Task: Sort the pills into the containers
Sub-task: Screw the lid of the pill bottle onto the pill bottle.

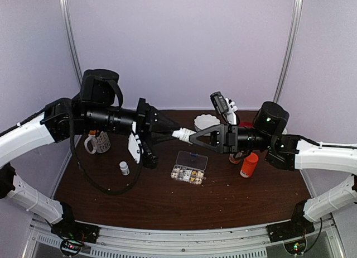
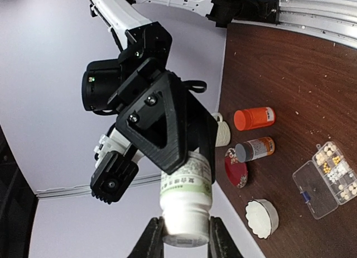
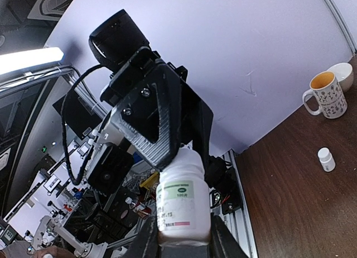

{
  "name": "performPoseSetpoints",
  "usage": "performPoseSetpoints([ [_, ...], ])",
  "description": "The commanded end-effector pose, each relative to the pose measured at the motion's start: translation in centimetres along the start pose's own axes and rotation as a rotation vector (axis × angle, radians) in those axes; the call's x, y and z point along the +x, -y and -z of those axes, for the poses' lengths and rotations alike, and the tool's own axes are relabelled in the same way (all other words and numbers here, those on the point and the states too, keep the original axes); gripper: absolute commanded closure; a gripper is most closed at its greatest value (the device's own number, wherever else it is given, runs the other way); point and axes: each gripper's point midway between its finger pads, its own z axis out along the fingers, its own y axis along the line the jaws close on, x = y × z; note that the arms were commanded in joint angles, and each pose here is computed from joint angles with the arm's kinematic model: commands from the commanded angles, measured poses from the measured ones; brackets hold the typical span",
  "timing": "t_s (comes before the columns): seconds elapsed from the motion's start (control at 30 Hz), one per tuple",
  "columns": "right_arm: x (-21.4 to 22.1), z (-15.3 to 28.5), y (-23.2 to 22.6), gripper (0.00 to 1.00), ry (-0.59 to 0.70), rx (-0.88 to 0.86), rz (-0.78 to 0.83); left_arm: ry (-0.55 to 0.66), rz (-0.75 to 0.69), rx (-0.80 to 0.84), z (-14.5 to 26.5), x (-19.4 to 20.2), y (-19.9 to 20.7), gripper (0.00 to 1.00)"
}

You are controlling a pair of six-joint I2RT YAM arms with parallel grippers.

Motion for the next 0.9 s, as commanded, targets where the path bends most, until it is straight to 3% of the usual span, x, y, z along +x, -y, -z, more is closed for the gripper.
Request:
performPoseSetpoints([
  [0.0,-2.4,0.3,-6.7,1.00,0.045,-0.205,0.148,-0.107,-0.092,0.043,-2.8,2.5,3.3,0.71],
  [0.1,-2.3,0.4,-5.4,1.00,0.042,-0.132,0.162,-0.118,-0.014,-0.012,-2.7,2.7,2.1,0.54],
  [0.2,-1.8,0.6,-3.1,1.00,0.010,-0.026,0.145,-0.147,0.177,-0.093,-1.8,3.8,-0.5,0.12],
  [0.23,-1.8,0.9,-2.6,1.00,0.013,-0.006,0.140,-0.146,0.219,-0.103,-1.3,4.0,-0.9,0.04],
  [0.37,-1.9,2.4,-1.5,1.00,0.023,0.058,0.150,-0.123,0.334,-0.142,0.2,3.9,-1.1,0.02],
  [0.53,-1.5,3.4,-0.5,1.00,-0.038,0.184,0.279,-0.111,0.581,-0.248,1.6,3.9,-2.4,0.02],
  [0.67,-1.1,4.2,-1.4,1.00,-0.062,0.176,0.471,-0.116,0.919,-0.385,3.4,5.0,-4.4,0.02],
  [0.87,-2.3,5.4,-1.0,1.00,-0.005,0.263,0.799,-0.049,1.410,-0.296,4.3,3.9,-5.3,0.02],
])
